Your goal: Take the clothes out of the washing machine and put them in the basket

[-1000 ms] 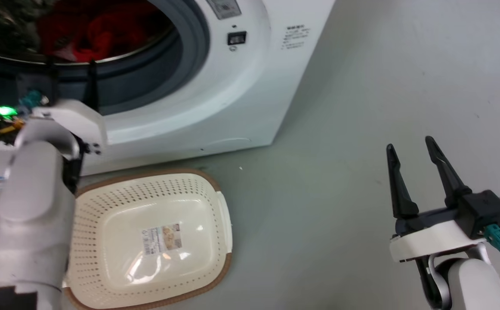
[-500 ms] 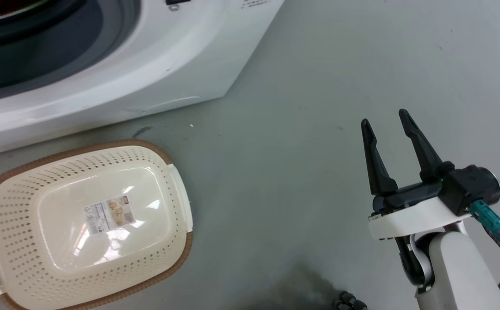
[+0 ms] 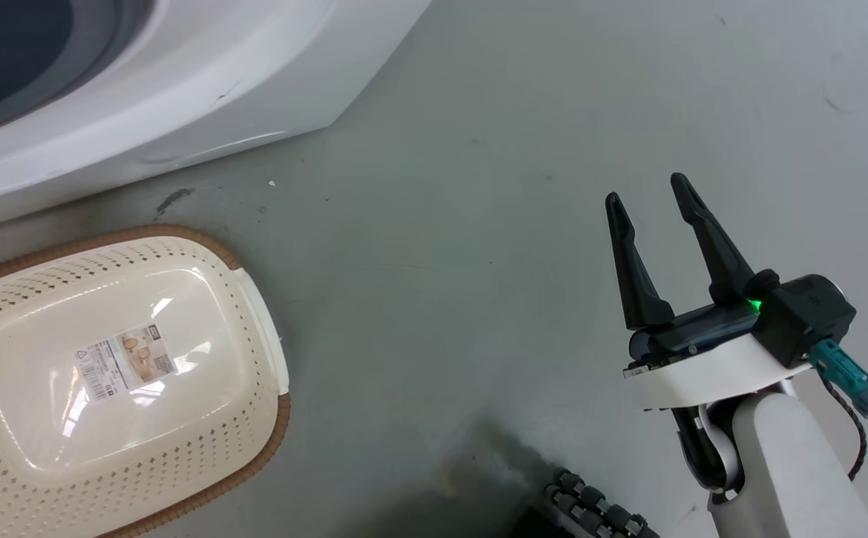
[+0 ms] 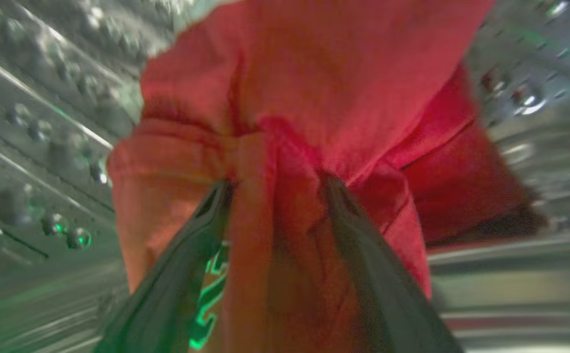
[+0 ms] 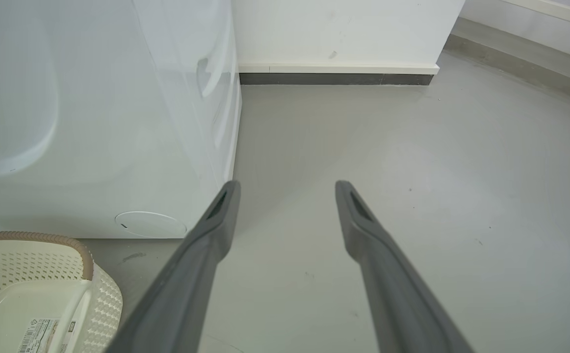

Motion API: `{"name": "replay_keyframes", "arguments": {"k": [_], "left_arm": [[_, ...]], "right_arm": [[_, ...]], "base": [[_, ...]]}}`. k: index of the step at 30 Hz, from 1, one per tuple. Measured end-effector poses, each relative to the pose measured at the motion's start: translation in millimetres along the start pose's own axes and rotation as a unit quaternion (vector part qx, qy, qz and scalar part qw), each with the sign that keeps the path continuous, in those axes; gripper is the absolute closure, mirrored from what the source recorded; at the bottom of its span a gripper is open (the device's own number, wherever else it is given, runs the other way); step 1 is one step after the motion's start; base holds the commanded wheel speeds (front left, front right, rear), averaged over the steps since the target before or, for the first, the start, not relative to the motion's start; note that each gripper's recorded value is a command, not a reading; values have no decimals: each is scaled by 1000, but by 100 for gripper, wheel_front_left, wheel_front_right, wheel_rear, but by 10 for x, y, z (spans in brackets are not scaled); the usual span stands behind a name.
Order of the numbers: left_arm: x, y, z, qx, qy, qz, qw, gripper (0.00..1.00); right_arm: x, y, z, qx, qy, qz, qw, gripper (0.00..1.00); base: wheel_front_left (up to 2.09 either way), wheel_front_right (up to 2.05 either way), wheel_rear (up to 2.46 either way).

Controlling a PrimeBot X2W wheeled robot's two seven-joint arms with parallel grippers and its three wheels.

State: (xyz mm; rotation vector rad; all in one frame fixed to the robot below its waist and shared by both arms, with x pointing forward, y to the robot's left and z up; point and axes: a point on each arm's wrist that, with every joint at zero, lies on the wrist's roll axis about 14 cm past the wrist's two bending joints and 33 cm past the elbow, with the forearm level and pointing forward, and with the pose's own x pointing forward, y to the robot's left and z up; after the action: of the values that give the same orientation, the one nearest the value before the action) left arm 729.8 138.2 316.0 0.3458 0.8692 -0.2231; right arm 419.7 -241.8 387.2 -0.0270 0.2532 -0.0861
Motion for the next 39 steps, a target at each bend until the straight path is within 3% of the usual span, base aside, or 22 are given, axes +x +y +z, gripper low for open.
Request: {"name": "replay_keyframes", "arguments": {"k": [4, 5, 6, 7, 8, 15, 23, 29, 39], "left_arm": [[52, 67, -194, -23, 66, -4, 998, 0], [57, 65, -220, -27, 78, -6, 997, 22], [64, 63, -232, -31, 83, -8, 996, 60], [69, 61, -224, -34, 83, -8, 996, 86], [75, 58, -228, -38, 84, -7, 996, 100], [51, 56, -181, -40, 41, 9, 998, 100], [-254, 47, 154, -39, -93, 27, 994, 100], [-591, -45, 306, -54, -190, 28, 980, 100], [-1366, -87, 431, -87, -328, 31, 940, 100]], "right_arm": [[0, -17, -28, 2, 5, -3, 1000, 0], [4, -21, -29, 3, 5, -3, 1000, 0], [7, -23, -35, 3, 5, -4, 1000, 0], [8, -25, -43, 3, 7, -4, 1000, 0], [12, -26, -48, 3, 7, -4, 1000, 0], [33, -34, -26, 6, 3, -5, 1000, 0], [18, -23, 180, -3, -25, -1, 1000, 0], [-59, -33, 382, -11, -52, -2, 999, 0], [-313, 98, 617, -12, -86, 15, 996, 0]], "base": [[0, 0, 0], [0, 0, 0], [0, 0, 0], [0, 0, 0], [0, 0, 0], [0, 0, 0], [0, 0, 0], [0, 0, 0], [0, 0, 0]]}}
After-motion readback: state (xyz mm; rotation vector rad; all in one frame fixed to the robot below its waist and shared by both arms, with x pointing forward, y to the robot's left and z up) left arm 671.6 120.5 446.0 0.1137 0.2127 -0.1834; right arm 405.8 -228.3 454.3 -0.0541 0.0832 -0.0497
